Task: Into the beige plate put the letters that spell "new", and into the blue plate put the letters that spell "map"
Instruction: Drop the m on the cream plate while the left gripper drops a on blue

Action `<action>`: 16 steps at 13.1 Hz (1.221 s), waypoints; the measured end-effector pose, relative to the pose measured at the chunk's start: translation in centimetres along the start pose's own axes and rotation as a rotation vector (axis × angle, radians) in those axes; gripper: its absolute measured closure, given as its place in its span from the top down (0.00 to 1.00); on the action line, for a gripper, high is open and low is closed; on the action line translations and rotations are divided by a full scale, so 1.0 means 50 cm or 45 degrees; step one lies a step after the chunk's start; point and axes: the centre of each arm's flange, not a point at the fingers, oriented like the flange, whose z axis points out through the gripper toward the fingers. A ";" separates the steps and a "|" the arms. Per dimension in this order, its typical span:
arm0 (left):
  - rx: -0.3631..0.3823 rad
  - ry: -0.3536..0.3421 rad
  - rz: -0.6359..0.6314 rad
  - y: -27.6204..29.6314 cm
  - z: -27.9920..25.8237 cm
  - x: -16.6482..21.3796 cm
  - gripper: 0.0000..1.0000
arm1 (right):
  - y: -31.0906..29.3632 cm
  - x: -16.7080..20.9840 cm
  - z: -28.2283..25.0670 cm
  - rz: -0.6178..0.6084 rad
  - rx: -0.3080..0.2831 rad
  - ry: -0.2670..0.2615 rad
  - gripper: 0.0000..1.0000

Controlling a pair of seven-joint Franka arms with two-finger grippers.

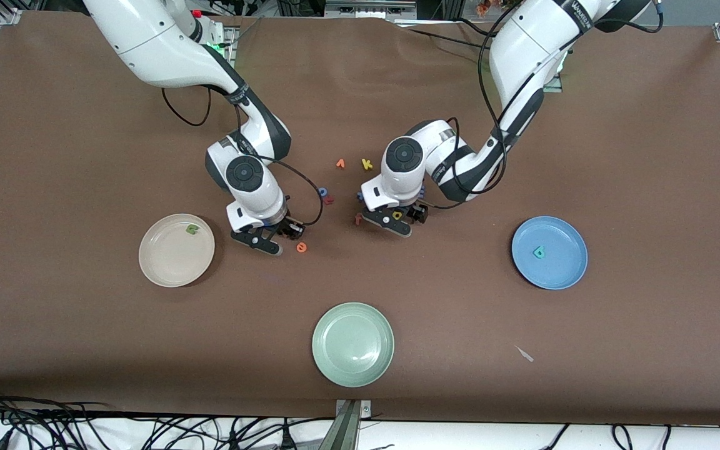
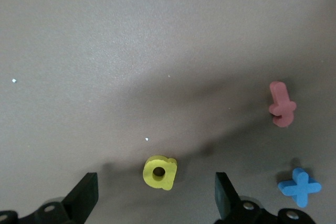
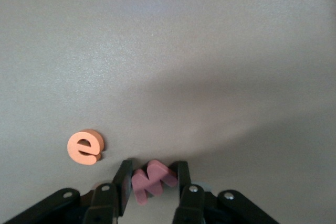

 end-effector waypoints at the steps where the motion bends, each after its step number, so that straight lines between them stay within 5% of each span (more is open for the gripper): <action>1: 0.000 -0.007 -0.001 0.000 0.007 -0.002 0.94 | 0.000 0.000 0.001 0.000 0.001 0.001 0.39; 4: -0.006 -0.014 0.002 0.004 0.017 -0.004 0.59 | 0.011 0.017 -0.008 -0.026 -0.008 0.019 0.39; 6: -0.008 -0.010 0.002 0.007 0.015 -0.003 0.52 | 0.047 0.060 -0.046 -0.117 -0.067 0.023 0.39; 8: -0.009 -0.002 -0.001 0.005 0.009 0.001 0.29 | 0.118 0.131 -0.116 -0.226 -0.128 0.012 0.39; 12: 0.002 0.034 -0.026 -0.019 -0.037 0.020 0.28 | 0.287 0.239 -0.174 -0.401 -0.189 -0.035 0.39; 16: 0.061 0.060 -0.018 -0.075 -0.148 0.034 0.28 | 0.388 0.243 -0.106 -0.476 -0.170 -0.018 0.39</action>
